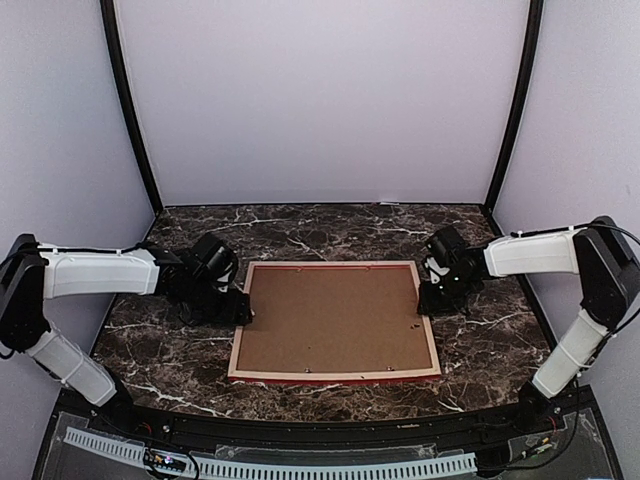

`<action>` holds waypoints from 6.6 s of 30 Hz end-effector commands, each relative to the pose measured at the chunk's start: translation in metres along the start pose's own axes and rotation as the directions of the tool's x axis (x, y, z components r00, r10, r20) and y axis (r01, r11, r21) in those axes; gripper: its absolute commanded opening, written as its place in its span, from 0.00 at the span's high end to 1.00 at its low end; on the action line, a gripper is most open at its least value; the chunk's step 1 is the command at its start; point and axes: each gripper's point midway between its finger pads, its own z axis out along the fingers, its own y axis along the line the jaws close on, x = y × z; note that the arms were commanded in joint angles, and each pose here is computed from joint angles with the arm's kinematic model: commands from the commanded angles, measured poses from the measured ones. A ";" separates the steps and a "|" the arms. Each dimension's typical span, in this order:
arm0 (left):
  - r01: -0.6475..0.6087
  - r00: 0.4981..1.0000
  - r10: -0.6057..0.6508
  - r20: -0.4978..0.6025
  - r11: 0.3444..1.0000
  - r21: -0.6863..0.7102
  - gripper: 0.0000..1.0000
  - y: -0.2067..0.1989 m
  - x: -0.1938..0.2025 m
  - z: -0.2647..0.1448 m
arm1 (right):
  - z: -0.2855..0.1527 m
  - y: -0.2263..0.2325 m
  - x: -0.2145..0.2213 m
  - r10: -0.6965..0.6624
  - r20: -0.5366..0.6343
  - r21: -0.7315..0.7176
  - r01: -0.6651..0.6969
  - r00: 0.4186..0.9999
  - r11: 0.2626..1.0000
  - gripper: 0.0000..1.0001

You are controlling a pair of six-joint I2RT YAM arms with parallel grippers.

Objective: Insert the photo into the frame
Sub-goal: Press the fastener onto the backboard.

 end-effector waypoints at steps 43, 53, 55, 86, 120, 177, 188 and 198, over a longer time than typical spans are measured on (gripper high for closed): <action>-0.145 0.974 0.152 -0.167 0.988 0.052 0.58 0.015 -0.020 0.049 | 0.010 0.007 0.006 -0.065 -0.025 -0.070 0.063 0.998 0.996 0.76; -0.154 0.964 0.165 -0.206 0.986 0.070 0.61 0.018 -0.003 0.051 | 0.009 0.008 0.007 -0.064 -0.025 -0.074 0.062 0.998 0.995 0.77; -0.156 0.964 0.168 -0.206 0.985 0.075 0.62 0.017 -0.003 0.050 | 0.008 0.008 0.006 -0.065 -0.024 -0.077 0.063 0.998 0.995 0.77; -0.175 0.974 0.186 -0.126 0.980 0.096 0.84 0.011 -0.016 0.045 | 0.005 0.008 0.007 -0.081 -0.030 -0.077 0.079 0.996 0.994 0.78; -0.215 0.973 0.217 -0.085 0.976 0.027 0.79 0.021 -0.028 0.045 | 0.009 0.011 0.013 -0.077 -0.046 -0.099 0.072 0.996 0.993 0.79; 0.012 0.997 -0.013 -0.083 1.000 -0.007 0.75 -0.001 0.016 0.043 | -0.003 0.023 0.038 0.054 -0.032 -0.110 -0.057 0.998 0.992 0.42; 0.009 0.996 -0.010 -0.083 1.000 -0.013 0.75 0.000 0.017 0.043 | 0.000 0.023 0.042 0.006 -0.057 -0.105 -0.012 0.998 0.994 0.57; 0.009 0.996 -0.010 -0.087 1.000 -0.016 0.76 0.002 0.018 0.042 | -0.009 0.035 0.046 -0.140 -0.091 -0.192 0.120 0.986 0.974 0.64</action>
